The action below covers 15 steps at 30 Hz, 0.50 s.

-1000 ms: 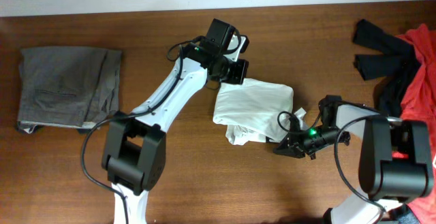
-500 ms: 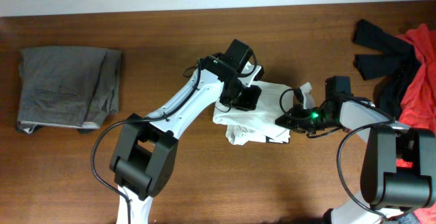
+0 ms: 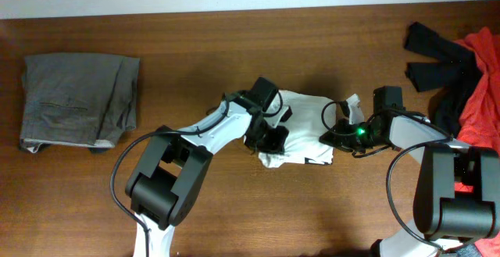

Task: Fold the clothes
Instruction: 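Grasp the bundle's top edge with both grippers and fold it downward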

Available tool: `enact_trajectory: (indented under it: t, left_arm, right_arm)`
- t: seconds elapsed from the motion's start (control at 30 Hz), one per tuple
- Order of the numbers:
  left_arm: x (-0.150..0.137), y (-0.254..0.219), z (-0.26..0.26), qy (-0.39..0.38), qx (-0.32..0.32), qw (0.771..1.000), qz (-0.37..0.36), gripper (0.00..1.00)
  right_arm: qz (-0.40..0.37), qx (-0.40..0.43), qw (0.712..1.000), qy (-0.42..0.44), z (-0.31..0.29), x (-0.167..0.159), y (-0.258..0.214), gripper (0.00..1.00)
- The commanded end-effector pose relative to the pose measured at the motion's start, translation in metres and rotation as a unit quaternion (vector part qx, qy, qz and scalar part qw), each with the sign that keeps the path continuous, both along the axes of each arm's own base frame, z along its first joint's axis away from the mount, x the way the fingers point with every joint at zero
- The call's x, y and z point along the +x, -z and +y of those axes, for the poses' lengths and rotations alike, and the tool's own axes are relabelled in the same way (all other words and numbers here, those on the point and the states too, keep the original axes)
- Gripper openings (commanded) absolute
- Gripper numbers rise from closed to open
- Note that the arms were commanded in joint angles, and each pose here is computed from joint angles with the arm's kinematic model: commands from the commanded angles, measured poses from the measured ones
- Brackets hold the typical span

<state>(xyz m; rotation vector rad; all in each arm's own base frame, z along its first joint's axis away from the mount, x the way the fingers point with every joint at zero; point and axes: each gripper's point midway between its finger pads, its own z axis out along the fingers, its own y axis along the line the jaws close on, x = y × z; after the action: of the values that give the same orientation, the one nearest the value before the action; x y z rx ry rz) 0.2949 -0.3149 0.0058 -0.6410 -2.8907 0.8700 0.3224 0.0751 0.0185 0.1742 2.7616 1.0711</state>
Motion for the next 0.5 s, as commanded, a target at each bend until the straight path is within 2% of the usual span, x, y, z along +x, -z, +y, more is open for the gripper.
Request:
enact_trajectory:
  t: [0.0, 0.13, 0.27, 0.37, 0.47]
  left_arm:
    - [-0.019, 0.015, 0.013, -0.004, 0.017, 0.999, 0.036, 0.00]
    - [-0.029, 0.019, 0.019, -0.006, 0.029, 0.998, 0.056, 0.00]
    - [-0.027, 0.004, 0.017, -0.006, 0.023, 0.998, 0.051, 0.00]
    - [-0.017, -0.030, 0.012, -0.007, 0.009, 1.000, 0.019, 0.00]
    - [0.002, -0.075, 0.018, -0.018, 0.016, 0.998, -0.057, 0.00]
  right_arm:
    - [0.002, -0.018, 1.000, 0.006, -0.005, 0.002, 0.002, 0.04]
    - [0.008, -0.049, 0.999, 0.011, -0.013, 0.001, 0.009, 0.04]
    - [0.009, -0.051, 0.999, 0.011, -0.014, 0.000, 0.009, 0.04]
    - [0.013, -0.050, 0.999, 0.011, -0.014, -0.001, 0.009, 0.04]
    - [0.009, -0.039, 0.999, 0.009, -0.011, 0.002, 0.004, 0.04]
